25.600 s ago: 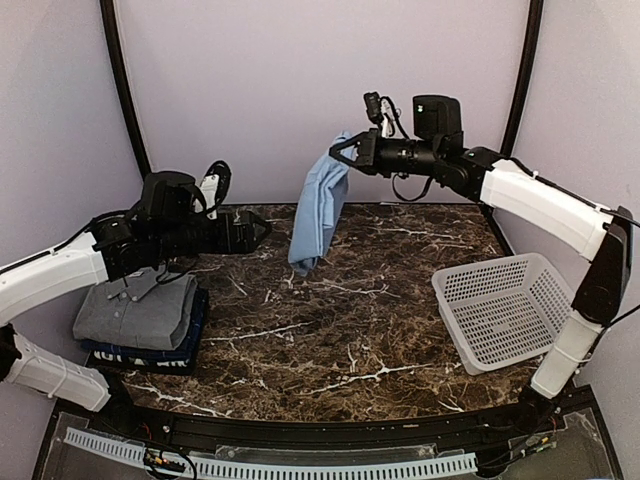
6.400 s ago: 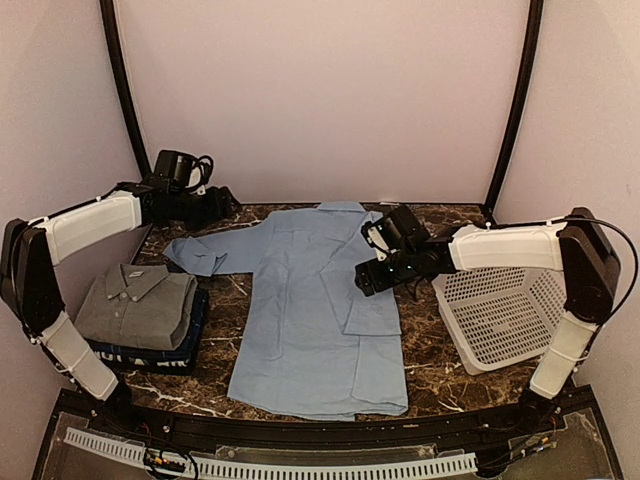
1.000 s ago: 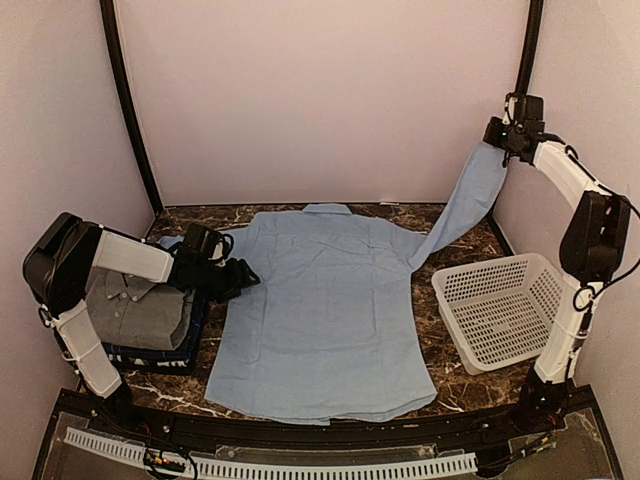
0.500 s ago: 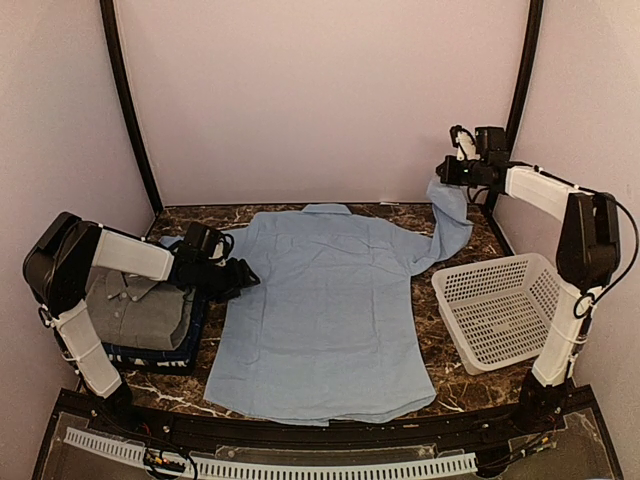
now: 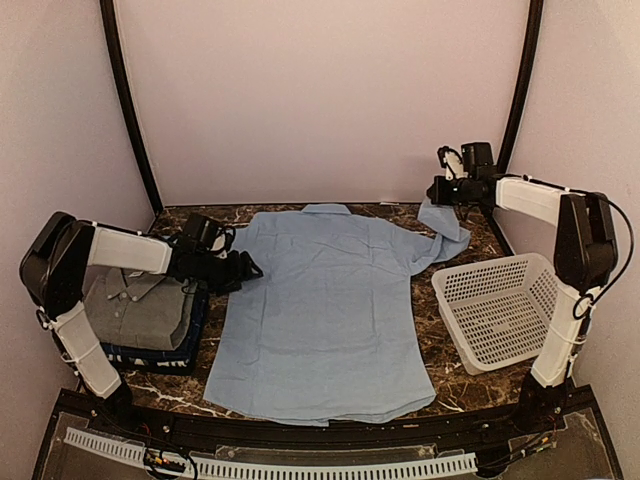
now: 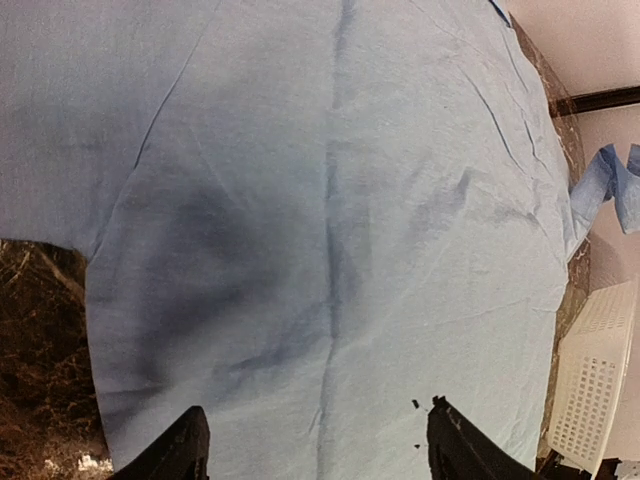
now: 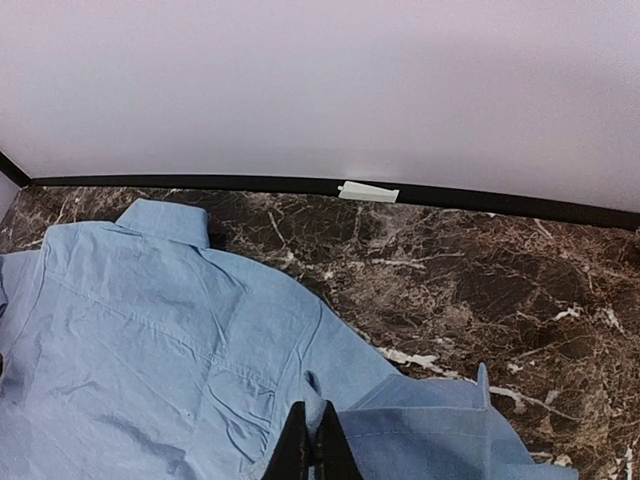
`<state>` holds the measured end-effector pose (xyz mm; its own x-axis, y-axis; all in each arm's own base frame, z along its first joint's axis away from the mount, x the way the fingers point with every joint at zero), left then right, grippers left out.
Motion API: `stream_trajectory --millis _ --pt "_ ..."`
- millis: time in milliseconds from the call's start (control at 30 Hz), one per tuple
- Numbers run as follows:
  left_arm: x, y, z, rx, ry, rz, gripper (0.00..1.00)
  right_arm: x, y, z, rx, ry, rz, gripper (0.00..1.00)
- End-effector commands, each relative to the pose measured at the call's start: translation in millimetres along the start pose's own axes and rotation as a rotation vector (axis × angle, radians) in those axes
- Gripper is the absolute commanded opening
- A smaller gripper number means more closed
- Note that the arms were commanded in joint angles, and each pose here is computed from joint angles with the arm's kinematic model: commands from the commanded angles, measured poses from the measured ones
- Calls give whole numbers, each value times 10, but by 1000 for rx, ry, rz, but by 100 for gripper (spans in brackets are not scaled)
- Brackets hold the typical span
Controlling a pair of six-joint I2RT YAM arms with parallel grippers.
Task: Fold and stack the long sleeve shirts
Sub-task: Flatten out the crumpled shirt at the center of the board.
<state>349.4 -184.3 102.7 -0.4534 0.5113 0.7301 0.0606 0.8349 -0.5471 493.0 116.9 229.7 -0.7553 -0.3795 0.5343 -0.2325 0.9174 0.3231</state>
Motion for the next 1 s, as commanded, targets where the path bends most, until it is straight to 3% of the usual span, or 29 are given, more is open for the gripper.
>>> stream_trajectory --millis 0,133,300,467,533,800,967 --pt "245 -355 -153 -78 -43 102 74 -51 251 162 69 30 -19 0" --pt "339 -534 -196 -130 -61 160 74 -14 649 279 183 37 -88 1" --pt "401 -700 -200 -185 -72 225 75 -39 1201 596 324 86 -222 10" --pt "380 -854 -134 -240 -51 279 77 -89 1621 961 429 162 -251 36" --pt "355 -913 -101 -267 -40 289 78 -51 1663 953 388 159 -243 45" --pt "271 -975 -29 -286 -15 300 78 -1 1356 1026 198 231 25 53" --pt "256 -1004 -6 -296 -9 302 78 111 1210 1004 169 161 124 62"
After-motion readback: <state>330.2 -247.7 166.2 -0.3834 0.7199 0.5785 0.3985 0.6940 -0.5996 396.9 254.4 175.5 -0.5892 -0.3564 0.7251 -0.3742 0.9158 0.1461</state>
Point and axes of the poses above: each gripper's point midway between its finger pads, its own x axis back along the fingers, its own y axis along the line the jaws close on, z = x × y, the point moved 6 cm from there along x, back along the fingers, and after that the axes turned 6 degrees about -x, right-handed, at the moved point
